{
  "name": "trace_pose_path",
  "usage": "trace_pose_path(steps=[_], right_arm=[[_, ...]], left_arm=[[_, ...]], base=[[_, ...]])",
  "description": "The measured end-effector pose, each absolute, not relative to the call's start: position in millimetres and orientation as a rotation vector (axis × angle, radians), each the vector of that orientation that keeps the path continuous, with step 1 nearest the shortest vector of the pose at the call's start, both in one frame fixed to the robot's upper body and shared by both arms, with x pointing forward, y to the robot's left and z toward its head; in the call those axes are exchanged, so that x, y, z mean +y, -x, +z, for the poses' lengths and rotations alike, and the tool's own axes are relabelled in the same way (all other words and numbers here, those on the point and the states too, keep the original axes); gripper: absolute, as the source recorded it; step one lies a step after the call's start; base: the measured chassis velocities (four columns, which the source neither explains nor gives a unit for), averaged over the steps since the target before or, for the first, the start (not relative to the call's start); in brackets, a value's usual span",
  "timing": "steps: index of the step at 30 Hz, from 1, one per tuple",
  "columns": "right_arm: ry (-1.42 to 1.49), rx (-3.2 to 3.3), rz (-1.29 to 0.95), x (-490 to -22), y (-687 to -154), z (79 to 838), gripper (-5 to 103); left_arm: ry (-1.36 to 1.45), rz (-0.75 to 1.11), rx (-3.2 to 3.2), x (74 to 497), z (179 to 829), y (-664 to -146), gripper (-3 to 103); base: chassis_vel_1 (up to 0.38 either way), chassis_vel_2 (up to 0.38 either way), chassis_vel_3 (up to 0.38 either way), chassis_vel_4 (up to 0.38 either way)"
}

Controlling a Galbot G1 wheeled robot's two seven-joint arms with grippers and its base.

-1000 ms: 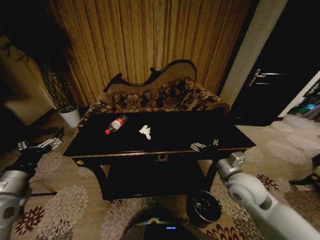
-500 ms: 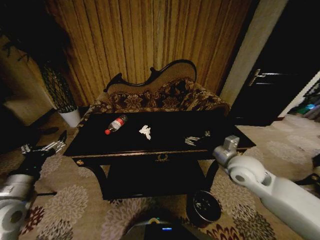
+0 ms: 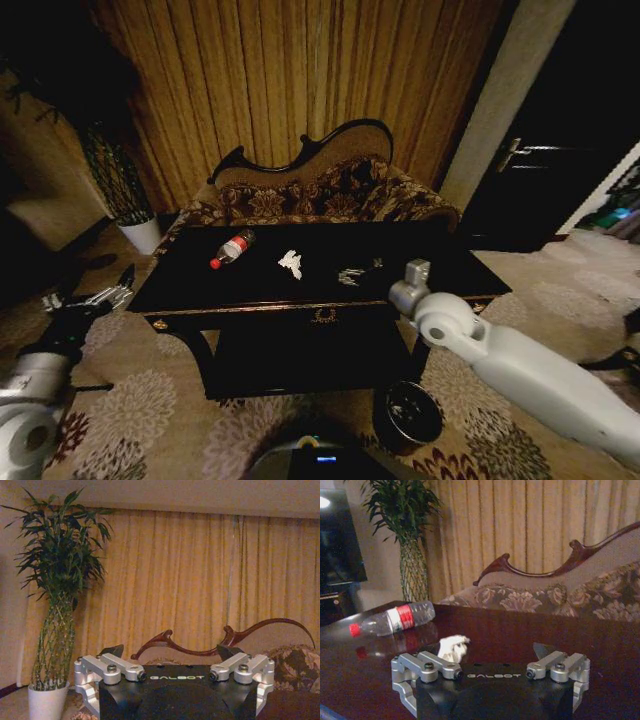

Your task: Move to the front of the table and place the trash on the table into the trash bin.

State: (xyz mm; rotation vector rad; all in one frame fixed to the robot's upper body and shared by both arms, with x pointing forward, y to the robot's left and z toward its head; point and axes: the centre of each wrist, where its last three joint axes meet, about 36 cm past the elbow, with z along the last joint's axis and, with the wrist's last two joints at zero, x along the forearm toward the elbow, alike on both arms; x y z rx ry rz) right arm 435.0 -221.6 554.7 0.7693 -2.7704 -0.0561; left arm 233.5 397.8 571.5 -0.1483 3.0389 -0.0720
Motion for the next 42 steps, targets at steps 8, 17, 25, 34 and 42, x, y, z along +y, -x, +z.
trace_pose_path(steps=[8,17,25,34,42], right_arm=[[-0.760,-2.717,0.013,-174.0,-451.2,553.8,100],[-0.758,-2.627,0.100,-131.4,-455.8,547.7,100],[-0.680,-2.605,0.143,-126.2,-473.5,544.8,100],[-0.668,-2.574,0.102,-122.8,-482.7,551.1,100],[-0.722,-2.575,0.080,-106.6,-486.1,556.4,100]], left_arm=[[0.166,-0.050,3.036,397.8,575.2,-228.2,100],[0.182,-0.040,3.027,398.8,578.2,-225.5,100],[0.180,-0.039,3.026,395.0,579.8,-222.3,100],[0.167,-0.048,3.024,390.0,579.4,-222.5,100],[0.164,-0.049,3.024,387.1,579.6,-221.7,100]], base=[[0.000,0.000,0.000,0.000],[0.000,0.000,0.000,0.000],[0.000,0.000,0.000,0.000],[0.000,0.000,0.000,0.000],[0.000,0.000,0.000,0.000]])
